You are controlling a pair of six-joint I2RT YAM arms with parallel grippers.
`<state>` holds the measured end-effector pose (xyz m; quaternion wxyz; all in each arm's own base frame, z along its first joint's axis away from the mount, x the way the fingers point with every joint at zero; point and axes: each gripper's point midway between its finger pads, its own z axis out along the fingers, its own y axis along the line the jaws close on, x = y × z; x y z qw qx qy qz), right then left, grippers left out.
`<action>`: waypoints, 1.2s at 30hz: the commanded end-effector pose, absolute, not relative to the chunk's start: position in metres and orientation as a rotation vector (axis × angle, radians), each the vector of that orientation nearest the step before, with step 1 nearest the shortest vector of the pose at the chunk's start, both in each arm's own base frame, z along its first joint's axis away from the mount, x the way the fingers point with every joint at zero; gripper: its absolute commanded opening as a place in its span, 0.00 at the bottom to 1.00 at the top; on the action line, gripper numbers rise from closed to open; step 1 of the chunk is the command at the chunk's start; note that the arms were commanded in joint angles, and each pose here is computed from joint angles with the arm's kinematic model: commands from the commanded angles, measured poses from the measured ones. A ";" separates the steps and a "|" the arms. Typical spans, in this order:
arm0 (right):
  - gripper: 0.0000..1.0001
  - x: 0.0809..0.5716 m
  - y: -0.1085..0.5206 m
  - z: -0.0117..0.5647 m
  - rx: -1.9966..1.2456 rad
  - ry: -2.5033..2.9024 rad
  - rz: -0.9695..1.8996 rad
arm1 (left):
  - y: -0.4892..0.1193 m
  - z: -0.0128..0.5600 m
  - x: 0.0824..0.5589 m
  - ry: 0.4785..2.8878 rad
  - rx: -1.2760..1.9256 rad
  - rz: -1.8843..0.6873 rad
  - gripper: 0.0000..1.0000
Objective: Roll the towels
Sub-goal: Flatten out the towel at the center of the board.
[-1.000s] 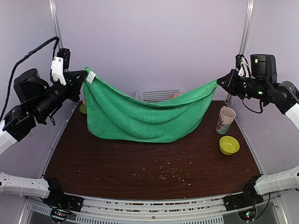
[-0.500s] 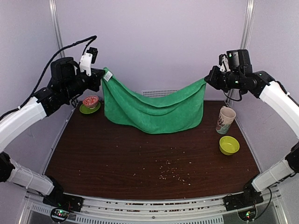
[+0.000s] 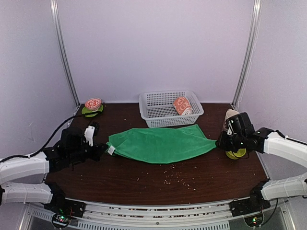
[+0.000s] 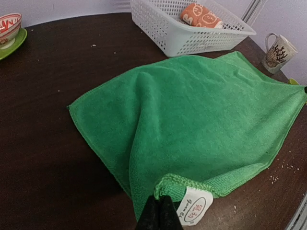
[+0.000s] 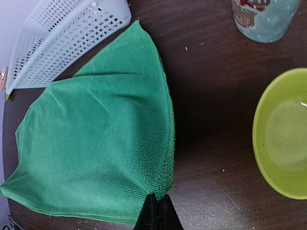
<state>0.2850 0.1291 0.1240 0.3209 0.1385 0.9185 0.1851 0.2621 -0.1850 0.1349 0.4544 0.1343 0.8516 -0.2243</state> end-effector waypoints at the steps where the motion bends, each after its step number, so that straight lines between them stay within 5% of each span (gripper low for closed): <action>1: 0.00 0.273 0.128 0.120 0.400 2.352 0.559 | -0.180 0.158 0.253 2.024 0.188 -0.662 0.00; 14: 0.00 0.228 0.116 0.067 0.430 2.430 0.545 | -0.185 0.087 0.201 2.235 0.226 -0.678 0.00; 30: 0.00 0.202 0.099 0.067 0.460 2.430 0.523 | -0.204 0.056 0.144 2.326 0.308 -0.740 0.02; 34: 0.00 0.201 0.097 0.067 0.447 2.437 0.501 | -0.202 0.056 0.139 2.361 0.279 -0.737 0.49; 36: 0.00 0.201 0.097 0.067 0.450 2.439 0.505 | -0.200 0.059 0.138 2.370 0.212 -0.728 0.65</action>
